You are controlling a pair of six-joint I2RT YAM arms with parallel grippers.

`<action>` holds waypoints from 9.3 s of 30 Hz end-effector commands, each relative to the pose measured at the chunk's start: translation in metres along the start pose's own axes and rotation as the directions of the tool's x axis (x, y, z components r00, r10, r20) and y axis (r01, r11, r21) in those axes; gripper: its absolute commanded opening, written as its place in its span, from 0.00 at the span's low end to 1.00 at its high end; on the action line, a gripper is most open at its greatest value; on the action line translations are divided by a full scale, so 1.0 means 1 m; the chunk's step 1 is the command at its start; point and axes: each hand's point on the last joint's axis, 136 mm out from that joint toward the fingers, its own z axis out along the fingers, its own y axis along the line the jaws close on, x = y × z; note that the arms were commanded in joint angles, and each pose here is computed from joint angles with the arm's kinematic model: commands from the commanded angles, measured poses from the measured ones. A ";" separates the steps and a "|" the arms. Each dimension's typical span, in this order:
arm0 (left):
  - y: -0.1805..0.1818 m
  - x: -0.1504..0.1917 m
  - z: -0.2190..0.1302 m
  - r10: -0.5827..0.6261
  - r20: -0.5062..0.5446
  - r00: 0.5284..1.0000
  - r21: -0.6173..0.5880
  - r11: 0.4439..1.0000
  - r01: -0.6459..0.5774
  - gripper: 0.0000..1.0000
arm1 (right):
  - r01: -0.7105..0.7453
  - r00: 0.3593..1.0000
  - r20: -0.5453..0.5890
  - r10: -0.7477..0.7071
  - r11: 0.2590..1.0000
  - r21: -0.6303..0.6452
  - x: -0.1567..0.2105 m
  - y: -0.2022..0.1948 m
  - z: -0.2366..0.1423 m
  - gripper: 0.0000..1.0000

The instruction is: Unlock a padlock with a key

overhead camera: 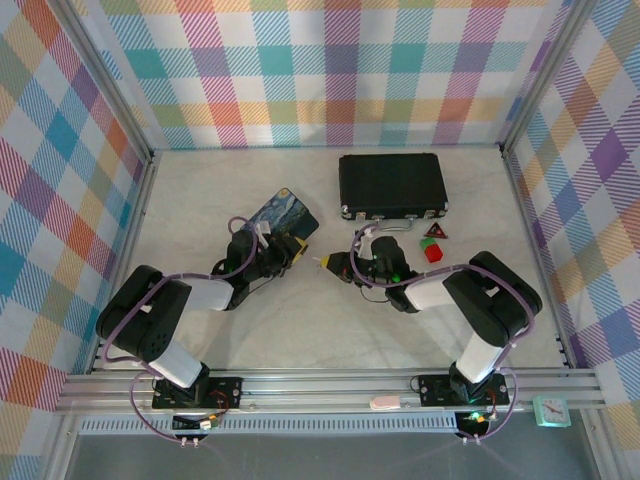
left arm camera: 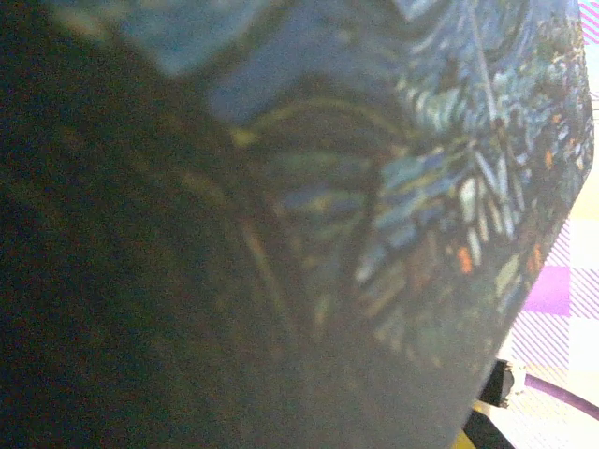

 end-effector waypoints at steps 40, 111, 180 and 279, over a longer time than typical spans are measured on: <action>-0.011 -0.003 -0.008 0.053 0.011 0.999 0.021 0.998 -0.053 0.00 | 0.001 0.999 0.034 0.004 0.990 -0.142 -0.008 0.038 0.022 0.00; -0.034 0.014 -0.010 -0.056 -0.017 0.998 0.136 0.989 0.057 0.00 | -0.268 0.961 -0.127 0.244 0.935 -0.231 -0.013 0.081 0.042 0.00; -0.011 -0.015 -0.026 -0.017 0.130 0.991 -0.076 0.997 0.027 0.00 | -0.161 0.986 -0.079 0.150 0.972 -0.170 -0.004 0.039 0.033 0.00; -0.024 -0.010 -0.036 0.063 0.128 0.990 -0.082 0.995 -0.053 0.00 | -0.120 0.985 -0.135 0.112 0.991 -0.058 0.027 0.034 0.021 0.00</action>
